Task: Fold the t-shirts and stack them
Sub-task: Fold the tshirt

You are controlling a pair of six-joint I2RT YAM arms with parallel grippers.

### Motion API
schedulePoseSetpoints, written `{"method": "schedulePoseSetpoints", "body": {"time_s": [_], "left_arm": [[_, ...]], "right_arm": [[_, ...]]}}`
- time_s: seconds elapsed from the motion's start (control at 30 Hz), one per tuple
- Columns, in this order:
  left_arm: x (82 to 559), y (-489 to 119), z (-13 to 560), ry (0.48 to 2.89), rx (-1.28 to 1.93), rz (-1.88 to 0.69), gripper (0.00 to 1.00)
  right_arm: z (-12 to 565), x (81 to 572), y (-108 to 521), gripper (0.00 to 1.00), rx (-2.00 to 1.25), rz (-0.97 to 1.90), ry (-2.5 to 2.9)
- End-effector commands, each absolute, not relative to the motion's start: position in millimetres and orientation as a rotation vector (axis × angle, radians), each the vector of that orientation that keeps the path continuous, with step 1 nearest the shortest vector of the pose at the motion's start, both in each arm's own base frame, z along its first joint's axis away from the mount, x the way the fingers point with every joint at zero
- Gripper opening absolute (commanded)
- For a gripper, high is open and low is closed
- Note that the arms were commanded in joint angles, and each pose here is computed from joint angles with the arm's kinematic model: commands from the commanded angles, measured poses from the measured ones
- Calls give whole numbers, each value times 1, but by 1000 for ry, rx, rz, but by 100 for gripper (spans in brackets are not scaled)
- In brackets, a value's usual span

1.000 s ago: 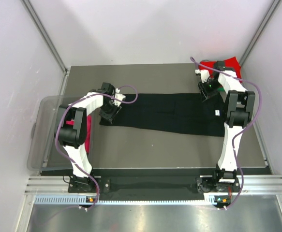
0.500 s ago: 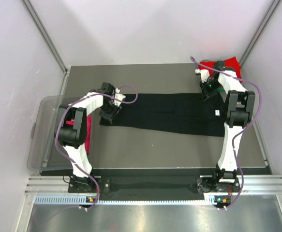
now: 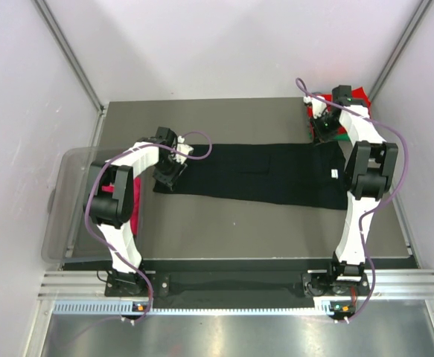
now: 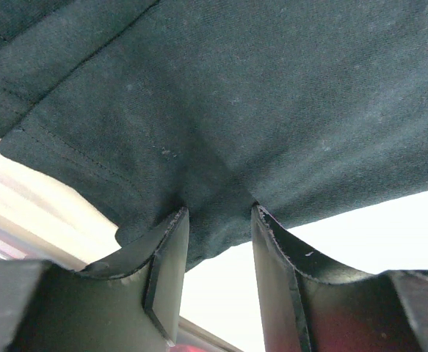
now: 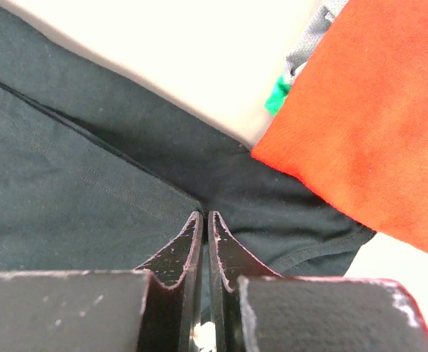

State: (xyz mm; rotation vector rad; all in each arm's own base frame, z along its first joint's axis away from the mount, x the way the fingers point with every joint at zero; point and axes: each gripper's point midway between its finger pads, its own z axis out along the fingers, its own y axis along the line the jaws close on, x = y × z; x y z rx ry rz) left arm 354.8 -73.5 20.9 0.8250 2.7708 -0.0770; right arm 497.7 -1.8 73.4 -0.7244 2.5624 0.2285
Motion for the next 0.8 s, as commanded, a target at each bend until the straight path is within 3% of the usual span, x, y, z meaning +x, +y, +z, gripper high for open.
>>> {"method": "schedulePoseSetpoints", "body": {"time_s": [0.0,0.77], "left_arm": [[345,-76,14,2795,813,-118,45],[343,-75,13,2807,808,-111,45]], "right_arm": [[113,520,-5,2,-689,169,2439],[109,531,46,6,-849,181,2385]]}}
